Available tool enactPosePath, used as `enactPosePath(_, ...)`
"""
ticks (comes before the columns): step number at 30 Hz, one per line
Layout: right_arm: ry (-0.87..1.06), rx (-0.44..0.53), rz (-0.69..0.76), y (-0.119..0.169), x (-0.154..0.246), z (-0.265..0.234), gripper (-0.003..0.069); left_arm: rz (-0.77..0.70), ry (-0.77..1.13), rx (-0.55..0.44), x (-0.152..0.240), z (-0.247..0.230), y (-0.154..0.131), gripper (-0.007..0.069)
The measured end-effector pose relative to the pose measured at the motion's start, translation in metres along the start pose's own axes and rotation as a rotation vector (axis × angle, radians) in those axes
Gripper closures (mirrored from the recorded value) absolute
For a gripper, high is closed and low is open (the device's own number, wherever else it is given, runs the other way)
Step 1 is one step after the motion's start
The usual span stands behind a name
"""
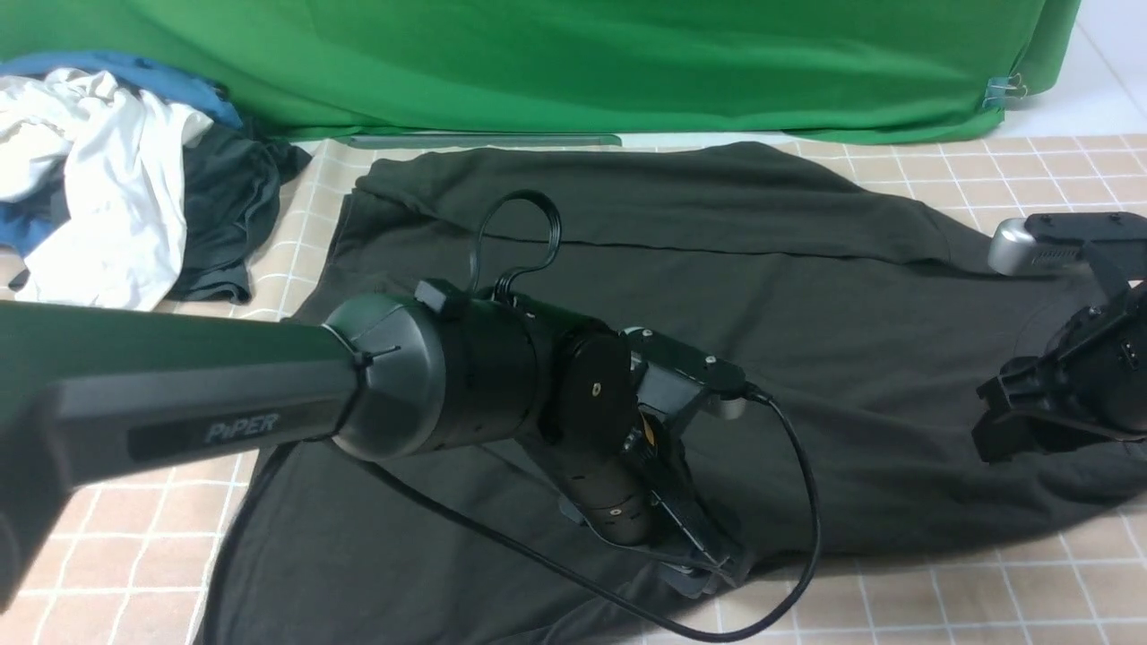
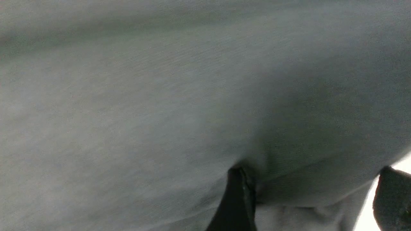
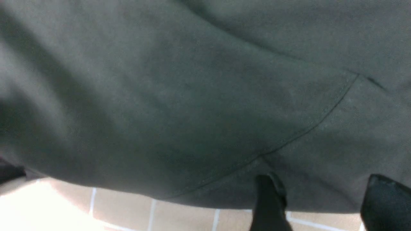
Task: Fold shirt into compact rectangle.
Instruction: 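Grab the top left corner of the dark shirt with the left gripper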
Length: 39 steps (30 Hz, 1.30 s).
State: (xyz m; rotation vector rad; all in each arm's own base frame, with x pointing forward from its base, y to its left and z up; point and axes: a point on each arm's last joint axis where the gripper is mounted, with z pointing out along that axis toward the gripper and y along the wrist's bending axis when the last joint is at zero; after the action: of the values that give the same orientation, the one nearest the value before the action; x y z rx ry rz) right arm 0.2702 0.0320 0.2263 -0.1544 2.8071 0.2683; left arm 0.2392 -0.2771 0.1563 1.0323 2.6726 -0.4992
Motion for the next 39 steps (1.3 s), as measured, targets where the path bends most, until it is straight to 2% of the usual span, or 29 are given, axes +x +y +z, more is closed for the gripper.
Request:
enactPosePath(8,-0.015,0.003,-0.001,0.000,-0.001,0.000,0.0235,0.018,-0.006,0.023,-0.001,0.007,-0.001,0.0286)
enactPosePath(15,-0.015,0.003,-0.002,0.000,-0.001,0.000,0.0235,0.007,0.008,0.033,0.001,0.008,-0.001,0.0556)
enactPosePath(17,-0.015,0.003,-0.002,0.000,-0.001,0.000,0.0235,0.007,0.018,0.038,0.001,0.007,-0.002,0.0589)
enactPosePath(25,-0.024,0.005,-0.002,0.000,-0.002,0.000,0.0235,0.021,0.014,0.087,0.002,-0.023,-0.016,0.0591)
enactPosePath(33,-0.037,0.008,-0.002,-0.001,-0.003,0.000,0.0234,0.077,0.057,0.131,0.010,-0.022,-0.044,0.0591)
enactPosePath(39,-0.045,0.070,0.020,-0.006,-0.004,0.000,0.0230,0.090,0.088,0.133,0.013,-0.022,-0.046,0.0590)
